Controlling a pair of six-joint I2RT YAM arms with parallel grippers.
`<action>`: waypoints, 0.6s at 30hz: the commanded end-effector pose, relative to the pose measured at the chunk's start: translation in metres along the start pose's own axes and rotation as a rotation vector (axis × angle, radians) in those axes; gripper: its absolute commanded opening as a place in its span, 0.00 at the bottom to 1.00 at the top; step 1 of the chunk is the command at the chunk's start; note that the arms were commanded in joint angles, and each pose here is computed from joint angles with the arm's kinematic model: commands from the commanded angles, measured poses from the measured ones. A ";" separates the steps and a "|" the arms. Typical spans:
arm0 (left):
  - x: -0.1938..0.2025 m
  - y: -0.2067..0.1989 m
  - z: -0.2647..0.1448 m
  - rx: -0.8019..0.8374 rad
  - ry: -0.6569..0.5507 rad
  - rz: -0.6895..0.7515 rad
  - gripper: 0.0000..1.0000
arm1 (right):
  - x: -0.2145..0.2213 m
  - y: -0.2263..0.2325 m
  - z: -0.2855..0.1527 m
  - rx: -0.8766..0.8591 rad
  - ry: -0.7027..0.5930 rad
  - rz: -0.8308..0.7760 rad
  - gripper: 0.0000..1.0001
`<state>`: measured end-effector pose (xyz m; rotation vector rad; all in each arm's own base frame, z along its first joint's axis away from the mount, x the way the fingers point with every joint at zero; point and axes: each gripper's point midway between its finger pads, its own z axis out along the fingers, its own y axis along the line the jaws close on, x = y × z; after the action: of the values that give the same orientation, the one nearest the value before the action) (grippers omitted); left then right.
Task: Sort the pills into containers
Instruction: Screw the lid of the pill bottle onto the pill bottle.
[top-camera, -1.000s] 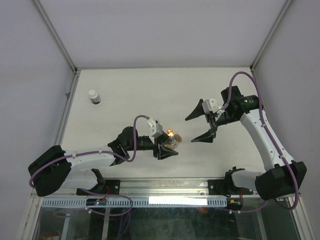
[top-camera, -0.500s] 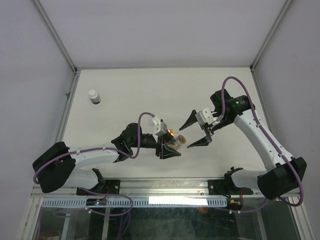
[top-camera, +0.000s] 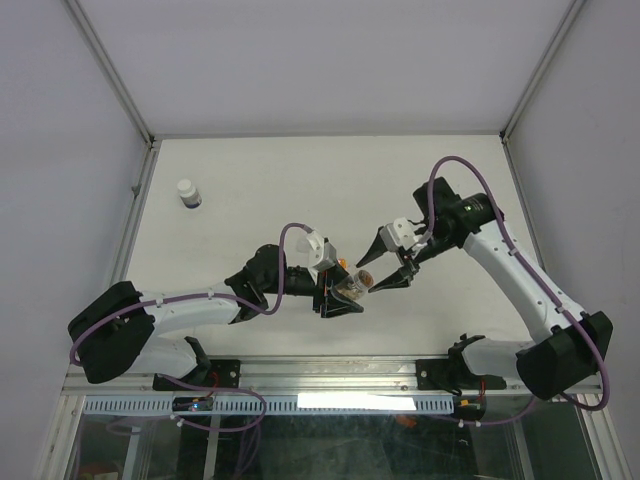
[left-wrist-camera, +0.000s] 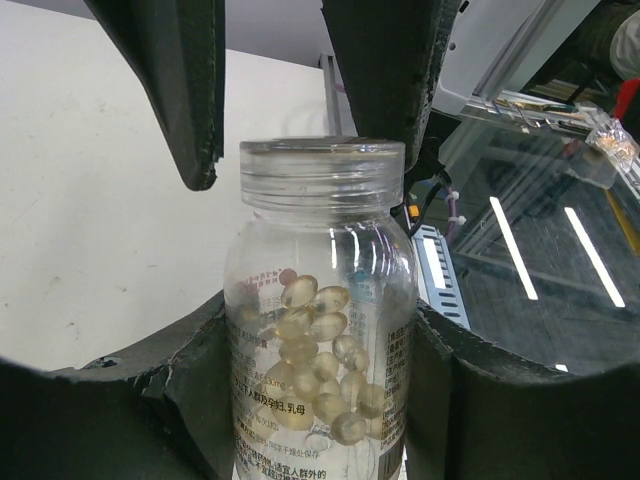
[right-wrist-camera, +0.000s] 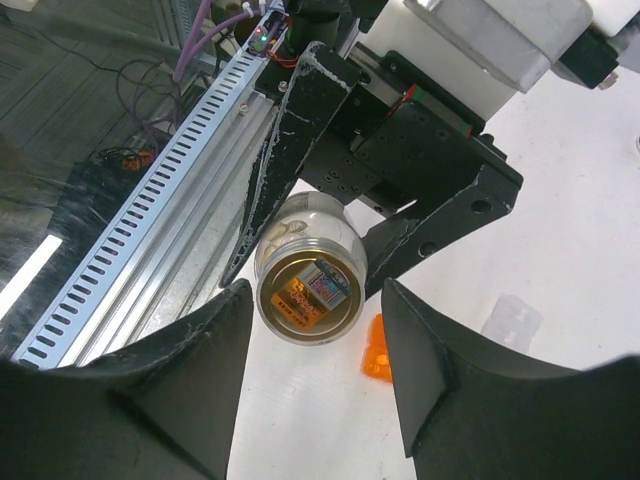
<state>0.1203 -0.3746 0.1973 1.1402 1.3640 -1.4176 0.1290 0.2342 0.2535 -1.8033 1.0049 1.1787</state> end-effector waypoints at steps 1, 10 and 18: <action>-0.030 -0.006 0.004 0.043 -0.069 0.057 0.00 | -0.006 0.000 0.001 0.009 -0.003 -0.020 0.56; -0.034 -0.005 0.004 0.033 -0.080 0.055 0.00 | -0.008 0.002 0.002 0.014 -0.008 -0.009 0.47; -0.039 -0.002 0.003 0.003 -0.098 0.051 0.00 | -0.004 0.005 0.005 0.017 -0.004 0.037 0.40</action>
<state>0.1201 -0.3744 0.1965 1.1357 1.3757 -1.4227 0.1269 0.2348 0.2483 -1.7929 1.0569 1.1856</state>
